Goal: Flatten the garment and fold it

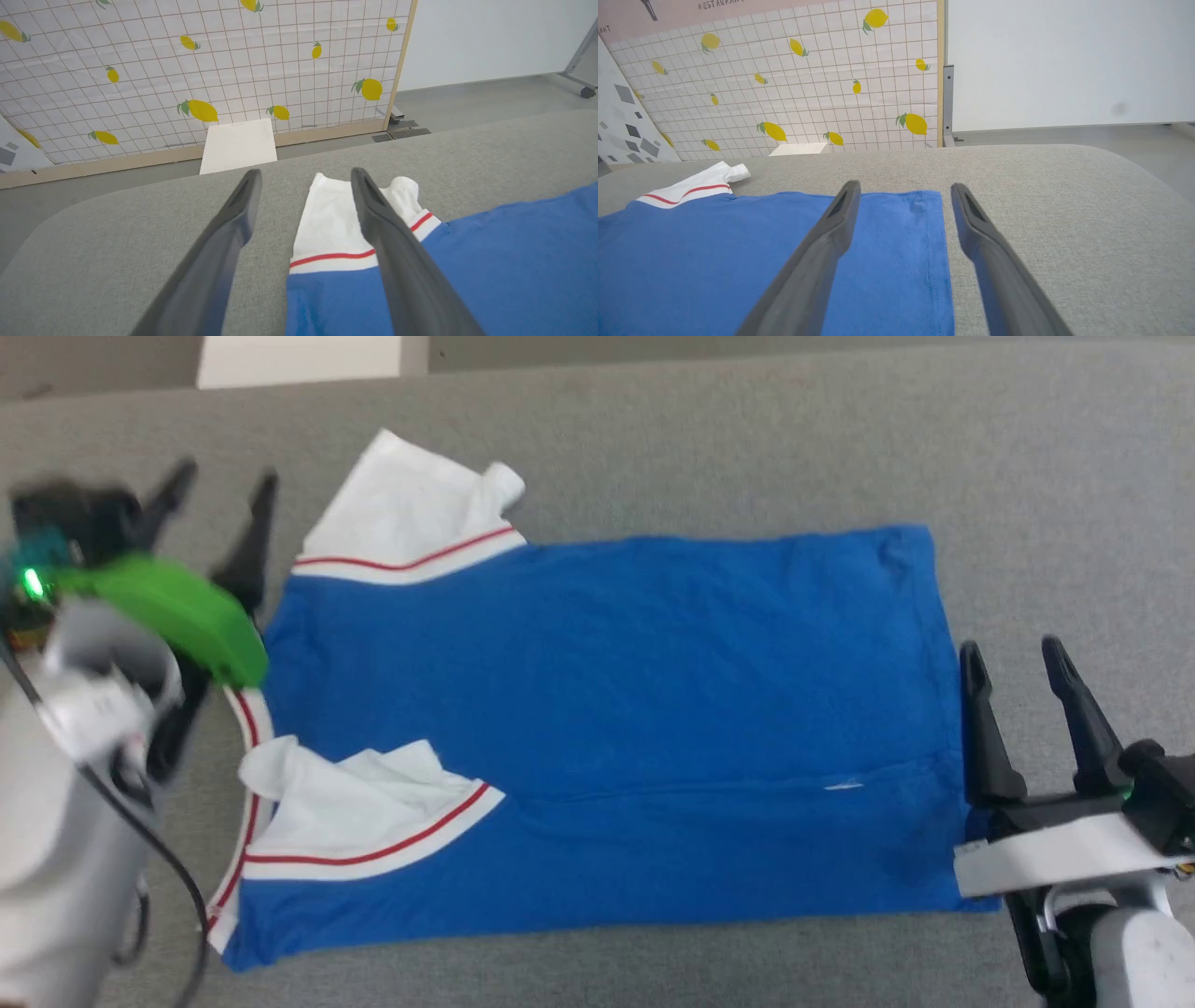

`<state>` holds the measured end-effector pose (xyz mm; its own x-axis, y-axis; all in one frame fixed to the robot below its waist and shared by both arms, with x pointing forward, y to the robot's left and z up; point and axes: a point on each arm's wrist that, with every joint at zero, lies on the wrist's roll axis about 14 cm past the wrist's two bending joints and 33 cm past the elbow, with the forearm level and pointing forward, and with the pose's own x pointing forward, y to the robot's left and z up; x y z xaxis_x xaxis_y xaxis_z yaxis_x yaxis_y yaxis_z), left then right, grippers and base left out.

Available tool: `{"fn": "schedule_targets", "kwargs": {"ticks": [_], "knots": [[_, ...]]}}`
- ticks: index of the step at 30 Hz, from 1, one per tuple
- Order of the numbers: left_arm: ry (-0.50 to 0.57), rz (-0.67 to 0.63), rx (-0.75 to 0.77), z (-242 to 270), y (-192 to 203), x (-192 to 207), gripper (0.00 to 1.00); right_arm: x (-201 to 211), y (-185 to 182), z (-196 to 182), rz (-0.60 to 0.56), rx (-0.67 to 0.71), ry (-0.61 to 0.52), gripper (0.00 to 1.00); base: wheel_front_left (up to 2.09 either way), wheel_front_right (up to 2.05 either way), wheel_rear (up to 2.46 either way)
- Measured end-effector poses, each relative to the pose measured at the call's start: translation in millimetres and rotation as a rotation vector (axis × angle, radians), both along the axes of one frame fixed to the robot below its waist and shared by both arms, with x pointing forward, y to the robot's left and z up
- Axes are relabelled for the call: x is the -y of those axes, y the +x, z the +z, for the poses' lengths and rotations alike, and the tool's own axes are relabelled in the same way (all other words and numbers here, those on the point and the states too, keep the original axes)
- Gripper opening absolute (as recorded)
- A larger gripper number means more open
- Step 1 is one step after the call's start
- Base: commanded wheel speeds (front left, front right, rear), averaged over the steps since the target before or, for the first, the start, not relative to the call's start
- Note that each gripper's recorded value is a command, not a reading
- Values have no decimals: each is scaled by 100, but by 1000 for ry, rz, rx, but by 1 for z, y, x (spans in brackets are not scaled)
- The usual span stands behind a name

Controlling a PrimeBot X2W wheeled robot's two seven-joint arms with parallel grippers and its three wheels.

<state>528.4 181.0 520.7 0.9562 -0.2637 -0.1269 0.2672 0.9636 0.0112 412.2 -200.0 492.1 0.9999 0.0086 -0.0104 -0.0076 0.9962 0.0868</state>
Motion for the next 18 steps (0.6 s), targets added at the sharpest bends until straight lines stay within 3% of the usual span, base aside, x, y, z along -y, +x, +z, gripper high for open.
{"fn": "schedule_targets", "kwargs": {"ticks": [8,18], "knots": [[23,-35,-241,-23,88,14,100,-5,30,-19,17,1,-10,100,0,0,0],[20,18,-603,-106,114,31,100,12,37,-44,-25,-37,-10,100,0,0,0]]}}
